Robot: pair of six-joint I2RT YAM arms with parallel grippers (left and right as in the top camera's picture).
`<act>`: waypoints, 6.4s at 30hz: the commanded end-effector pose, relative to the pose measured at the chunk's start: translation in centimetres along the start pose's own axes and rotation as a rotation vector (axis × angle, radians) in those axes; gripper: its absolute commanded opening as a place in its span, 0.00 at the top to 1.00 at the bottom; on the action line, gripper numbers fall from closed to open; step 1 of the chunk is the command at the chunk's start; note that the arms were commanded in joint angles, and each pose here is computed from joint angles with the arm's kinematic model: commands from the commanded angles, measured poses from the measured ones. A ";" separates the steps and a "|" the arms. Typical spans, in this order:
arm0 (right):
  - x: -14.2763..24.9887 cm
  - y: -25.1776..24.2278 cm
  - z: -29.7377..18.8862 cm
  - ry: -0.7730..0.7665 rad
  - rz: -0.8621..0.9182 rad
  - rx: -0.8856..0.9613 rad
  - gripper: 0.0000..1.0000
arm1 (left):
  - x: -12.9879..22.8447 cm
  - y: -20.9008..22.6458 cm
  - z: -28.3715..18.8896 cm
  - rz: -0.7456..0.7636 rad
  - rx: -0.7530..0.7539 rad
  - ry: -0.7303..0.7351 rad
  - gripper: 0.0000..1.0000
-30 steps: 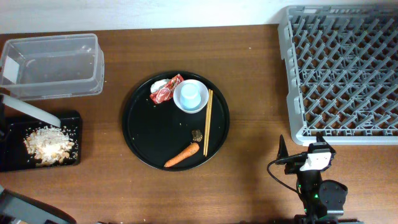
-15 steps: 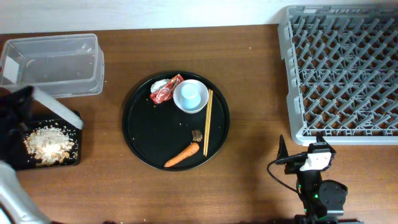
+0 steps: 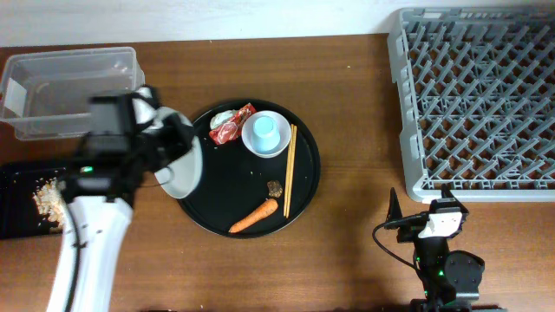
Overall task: Sort waste into correct bins and load items into the dishwasher rack
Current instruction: 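Carry the emptied plate back and lower it onto the round tray, then release the plate and grasp the orange carrot with the left gripper, then carry the carrot left and drop it onto the black tray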
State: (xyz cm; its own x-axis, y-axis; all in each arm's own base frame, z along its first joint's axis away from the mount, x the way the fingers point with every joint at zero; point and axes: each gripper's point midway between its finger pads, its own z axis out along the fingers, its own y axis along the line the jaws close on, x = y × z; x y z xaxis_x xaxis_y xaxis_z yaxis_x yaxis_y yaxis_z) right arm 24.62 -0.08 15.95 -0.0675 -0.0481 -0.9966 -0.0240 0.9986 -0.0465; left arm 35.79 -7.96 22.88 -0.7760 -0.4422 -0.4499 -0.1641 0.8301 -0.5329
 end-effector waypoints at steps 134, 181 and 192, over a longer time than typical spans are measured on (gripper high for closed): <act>0.2 0.1 0.0 0.002 0.004 -0.002 0.02 | 22.8 4.9 13.4 0.811 -0.214 0.676 0.62; 0.2 0.1 0.0 0.002 0.004 -0.002 0.02 | -4.3 7.9 6.1 0.149 -0.378 0.249 0.94; 0.2 0.1 0.0 0.002 0.004 -0.002 0.02 | -12.5 24.8 -1.1 -0.389 -0.537 -0.064 0.94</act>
State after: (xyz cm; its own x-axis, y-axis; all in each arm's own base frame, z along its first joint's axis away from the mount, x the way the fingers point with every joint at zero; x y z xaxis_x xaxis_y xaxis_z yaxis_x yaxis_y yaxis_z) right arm 24.62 -0.08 15.96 -0.0672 -0.0481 -0.9966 -0.0239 0.9986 -0.0466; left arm 41.31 14.46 16.41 -0.6641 -0.6616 -0.3482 -0.6286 0.7462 -0.2192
